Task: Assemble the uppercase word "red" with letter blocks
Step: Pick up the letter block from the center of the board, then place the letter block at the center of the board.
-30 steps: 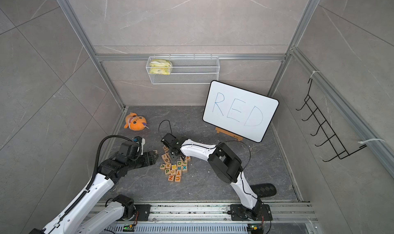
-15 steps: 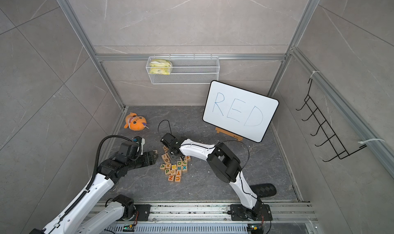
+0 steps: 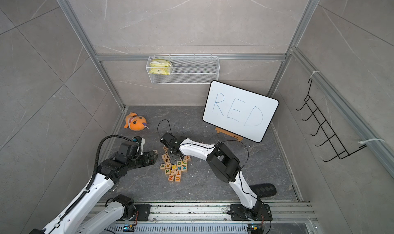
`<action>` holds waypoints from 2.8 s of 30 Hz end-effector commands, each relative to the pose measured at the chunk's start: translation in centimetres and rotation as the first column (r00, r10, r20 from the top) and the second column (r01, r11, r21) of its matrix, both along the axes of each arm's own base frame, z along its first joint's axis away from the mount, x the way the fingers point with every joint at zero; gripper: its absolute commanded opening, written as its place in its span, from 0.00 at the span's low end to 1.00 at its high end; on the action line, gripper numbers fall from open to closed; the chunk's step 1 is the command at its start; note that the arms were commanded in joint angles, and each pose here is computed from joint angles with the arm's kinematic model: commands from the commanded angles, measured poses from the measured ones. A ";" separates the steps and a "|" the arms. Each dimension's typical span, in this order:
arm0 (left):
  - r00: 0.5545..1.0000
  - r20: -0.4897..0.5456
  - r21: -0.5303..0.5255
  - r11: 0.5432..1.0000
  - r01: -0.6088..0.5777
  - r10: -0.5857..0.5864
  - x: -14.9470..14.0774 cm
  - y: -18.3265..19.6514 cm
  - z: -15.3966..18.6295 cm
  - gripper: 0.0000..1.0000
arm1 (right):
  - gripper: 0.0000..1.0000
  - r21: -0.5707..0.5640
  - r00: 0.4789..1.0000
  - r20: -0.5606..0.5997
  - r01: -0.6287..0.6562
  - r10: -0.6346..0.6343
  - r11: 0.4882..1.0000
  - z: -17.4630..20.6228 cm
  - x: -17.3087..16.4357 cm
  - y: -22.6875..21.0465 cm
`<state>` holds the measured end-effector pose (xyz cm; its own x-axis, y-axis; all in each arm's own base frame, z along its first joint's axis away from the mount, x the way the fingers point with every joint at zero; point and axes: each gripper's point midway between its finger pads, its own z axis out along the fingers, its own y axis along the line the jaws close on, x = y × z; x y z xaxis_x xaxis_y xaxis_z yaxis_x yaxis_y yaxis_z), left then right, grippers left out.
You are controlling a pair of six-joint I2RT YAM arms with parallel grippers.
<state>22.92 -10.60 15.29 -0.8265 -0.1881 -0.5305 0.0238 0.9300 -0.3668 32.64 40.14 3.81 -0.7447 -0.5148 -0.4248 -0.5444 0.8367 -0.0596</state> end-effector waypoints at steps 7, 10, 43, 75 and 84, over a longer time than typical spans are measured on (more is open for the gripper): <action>0.999 0.046 -0.044 0.999 0.001 0.001 0.4 -0.4 2.2 0.78 | 0.25 0.166 0.992 0.063 0.094 -0.105 0.982 8.0 -0.6 -0.5; 0.999 0.048 -0.052 0.999 0.006 -0.004 0.4 -0.5 2.3 0.78 | 0.25 0.234 0.982 0.110 0.124 -0.153 0.964 11.6 -1.0 -2.1; 0.977 0.086 -0.252 0.944 0.212 -0.197 -0.8 -5.3 2.8 0.65 | 0.25 0.020 0.769 0.051 0.637 -0.637 0.770 1.3 -1.9 -25.5; 0.978 0.087 -0.240 0.949 0.206 -0.190 -0.7 -5.1 2.6 0.67 | 0.27 -0.006 0.790 0.009 0.613 -0.612 0.790 -1.1 -1.6 -25.5; 0.978 0.087 -0.241 0.948 0.207 -0.191 -0.7 -5.2 2.6 0.67 | 0.30 -0.015 0.795 0.010 0.607 -0.607 0.795 -1.1 -1.5 -25.5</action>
<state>21.99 -15.57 17.28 -0.8475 -0.1613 -0.5057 0.1956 0.7907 -0.5800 31.38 14.98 3.44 -0.8919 0.0536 -0.4491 0.0877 0.9946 -0.0553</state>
